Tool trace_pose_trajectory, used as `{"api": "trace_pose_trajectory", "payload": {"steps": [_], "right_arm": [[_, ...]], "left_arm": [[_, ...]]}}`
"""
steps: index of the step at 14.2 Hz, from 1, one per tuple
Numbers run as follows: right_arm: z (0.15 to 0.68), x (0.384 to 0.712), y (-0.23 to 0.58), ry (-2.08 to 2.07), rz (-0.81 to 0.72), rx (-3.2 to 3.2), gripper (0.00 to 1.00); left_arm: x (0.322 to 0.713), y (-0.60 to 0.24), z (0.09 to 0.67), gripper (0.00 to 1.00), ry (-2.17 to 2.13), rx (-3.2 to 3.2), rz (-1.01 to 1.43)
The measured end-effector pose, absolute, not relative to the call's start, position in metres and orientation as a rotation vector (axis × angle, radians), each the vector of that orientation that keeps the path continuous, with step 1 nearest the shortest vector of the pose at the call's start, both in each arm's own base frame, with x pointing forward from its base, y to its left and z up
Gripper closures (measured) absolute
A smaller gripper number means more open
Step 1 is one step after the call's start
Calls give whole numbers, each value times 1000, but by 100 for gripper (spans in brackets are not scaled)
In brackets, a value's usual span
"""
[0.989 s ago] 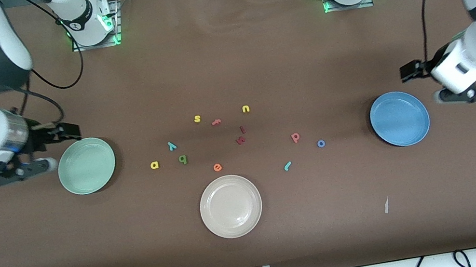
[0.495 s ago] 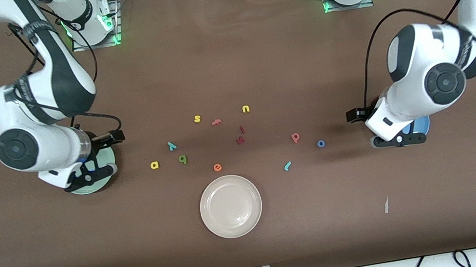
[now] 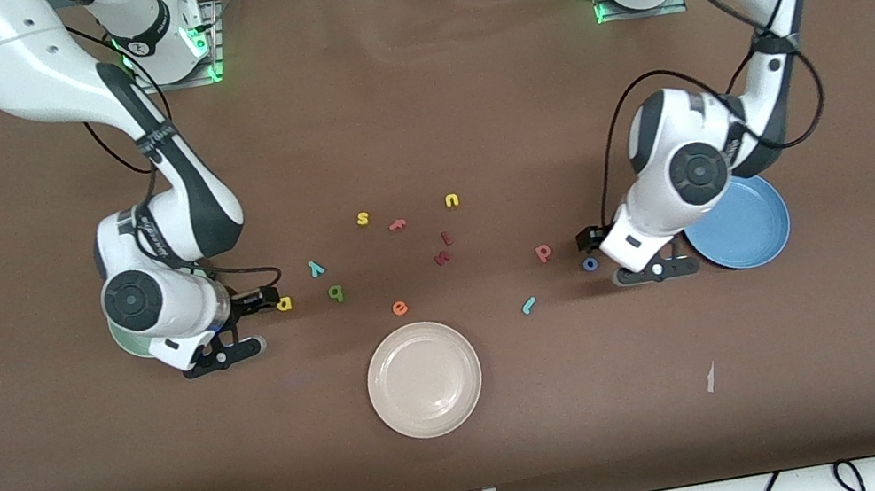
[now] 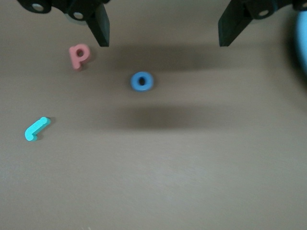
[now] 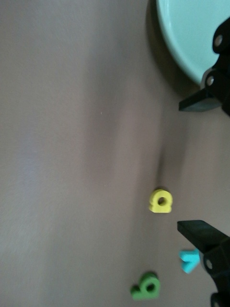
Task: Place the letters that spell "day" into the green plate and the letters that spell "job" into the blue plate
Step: 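Reach the left gripper to blue o while the right gripper reaches yellow D, then set the o on blue with the left gripper while the right gripper sets D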
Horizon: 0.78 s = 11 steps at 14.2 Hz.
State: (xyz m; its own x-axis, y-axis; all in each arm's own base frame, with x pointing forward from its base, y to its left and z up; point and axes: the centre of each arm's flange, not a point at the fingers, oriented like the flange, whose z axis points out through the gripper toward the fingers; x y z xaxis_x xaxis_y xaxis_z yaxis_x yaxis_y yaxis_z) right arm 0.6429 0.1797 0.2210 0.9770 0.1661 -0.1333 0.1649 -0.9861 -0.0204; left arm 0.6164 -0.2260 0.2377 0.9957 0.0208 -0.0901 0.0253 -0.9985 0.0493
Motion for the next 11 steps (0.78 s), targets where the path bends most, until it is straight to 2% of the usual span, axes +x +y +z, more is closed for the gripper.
{"api": "trace_pose_trajectory", "payload": {"steps": [6,8,9,10,11], "right_arm": [[210,629,219,-30,103,-3127,0],[203,626,215,-8,117,-3133,0],[198,624,212,-1,124,-3136,0],[194,622,210,16,129,-3138,0],[191,620,210,43,132,-3139,1]], "left_arm": [[610,-242,193,3,44,3100,-185],[610,-242,188,7,45,3101,-193],[612,-242,187,14,45,3101,-192],[613,-242,185,14,45,3101,-191],[614,-243,184,19,44,3101,-190]]}}
